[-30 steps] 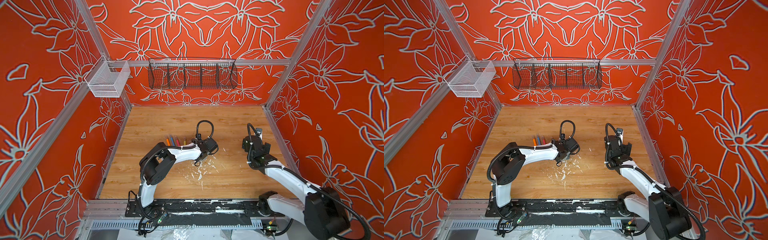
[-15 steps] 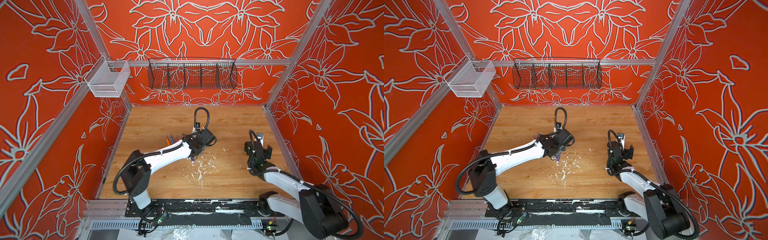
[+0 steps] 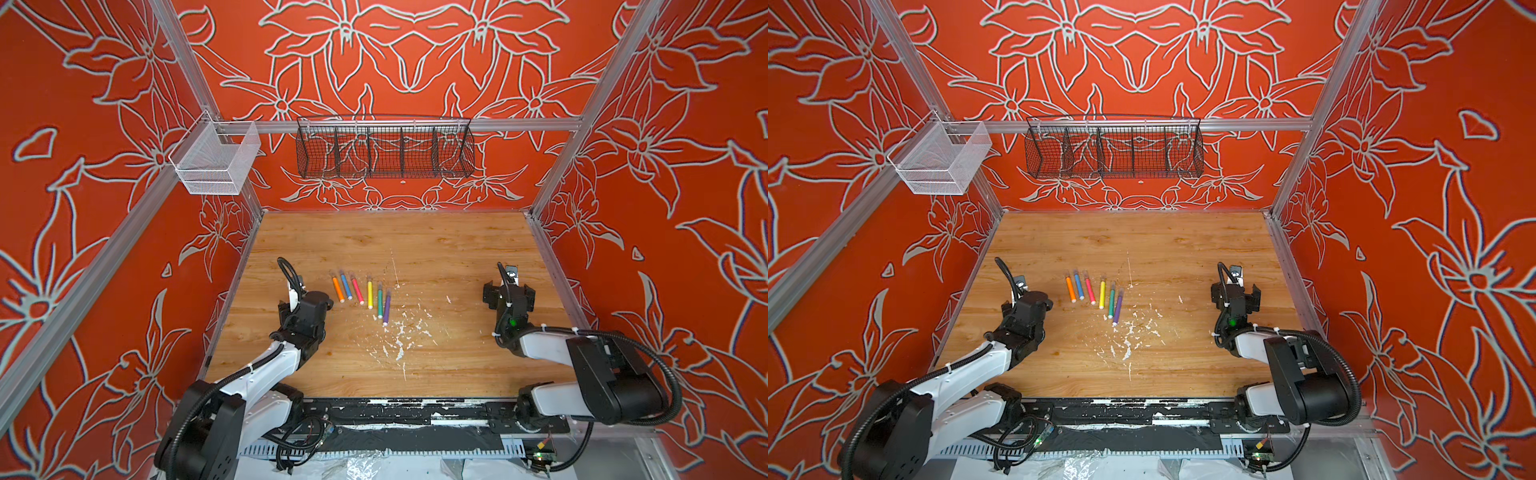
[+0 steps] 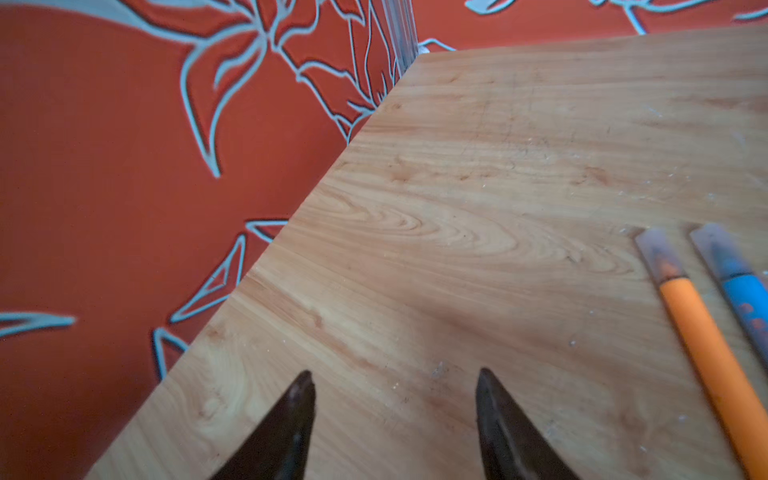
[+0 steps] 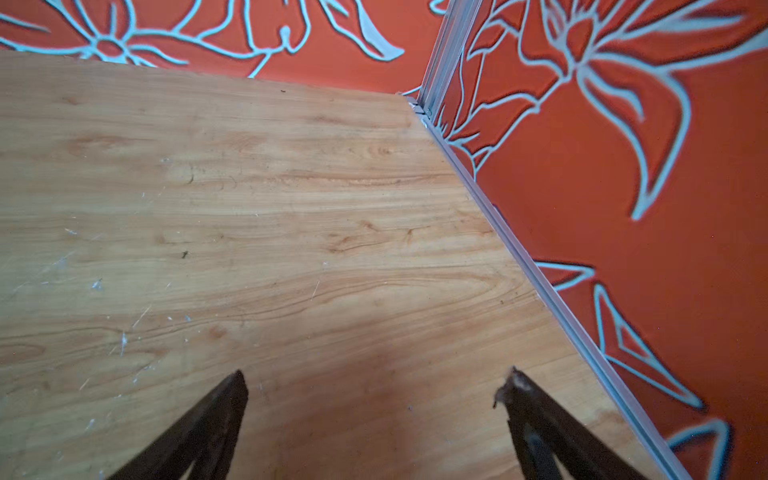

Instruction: Insert the pens into the pen caps

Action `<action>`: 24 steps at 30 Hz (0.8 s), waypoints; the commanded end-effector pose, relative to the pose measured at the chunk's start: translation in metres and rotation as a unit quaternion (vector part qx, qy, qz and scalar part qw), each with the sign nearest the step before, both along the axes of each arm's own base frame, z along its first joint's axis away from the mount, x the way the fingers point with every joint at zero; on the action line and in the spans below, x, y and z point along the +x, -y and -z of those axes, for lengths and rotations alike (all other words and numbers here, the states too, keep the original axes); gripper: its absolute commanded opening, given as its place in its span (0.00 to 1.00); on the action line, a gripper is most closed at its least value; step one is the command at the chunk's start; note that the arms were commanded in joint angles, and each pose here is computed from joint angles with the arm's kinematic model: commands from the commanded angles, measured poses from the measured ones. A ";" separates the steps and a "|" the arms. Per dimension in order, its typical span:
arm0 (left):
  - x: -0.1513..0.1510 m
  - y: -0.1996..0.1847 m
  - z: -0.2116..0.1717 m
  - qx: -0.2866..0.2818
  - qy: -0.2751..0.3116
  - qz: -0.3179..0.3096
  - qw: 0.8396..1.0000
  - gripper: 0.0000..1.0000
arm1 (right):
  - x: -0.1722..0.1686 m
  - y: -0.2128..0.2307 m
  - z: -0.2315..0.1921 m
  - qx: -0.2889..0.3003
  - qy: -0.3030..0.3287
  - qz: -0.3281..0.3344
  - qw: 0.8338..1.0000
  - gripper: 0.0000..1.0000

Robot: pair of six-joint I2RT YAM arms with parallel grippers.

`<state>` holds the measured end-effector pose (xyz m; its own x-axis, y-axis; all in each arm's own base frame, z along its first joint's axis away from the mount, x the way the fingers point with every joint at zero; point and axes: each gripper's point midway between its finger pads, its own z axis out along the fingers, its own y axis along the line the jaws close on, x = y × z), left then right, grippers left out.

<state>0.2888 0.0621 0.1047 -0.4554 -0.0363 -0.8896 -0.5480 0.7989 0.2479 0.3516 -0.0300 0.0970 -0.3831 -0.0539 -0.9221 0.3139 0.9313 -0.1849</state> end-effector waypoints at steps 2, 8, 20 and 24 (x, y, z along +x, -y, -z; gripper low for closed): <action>0.043 -0.010 -0.020 -0.040 0.092 0.012 0.995 0.99 | 0.016 -0.005 0.000 0.042 0.005 -0.045 0.998 0.96; 0.072 0.021 -0.003 -0.056 0.058 0.119 0.990 0.97 | 0.015 -0.005 0.000 0.042 0.021 -0.045 0.998 0.97; 0.072 0.029 0.016 -0.100 0.055 0.172 0.978 0.96 | 0.014 -0.004 0.000 0.041 0.016 -0.045 0.998 0.97; 0.072 0.029 0.014 -0.097 0.060 0.173 0.978 0.96 | 0.014 -0.005 0.000 0.041 0.017 -0.045 0.998 0.97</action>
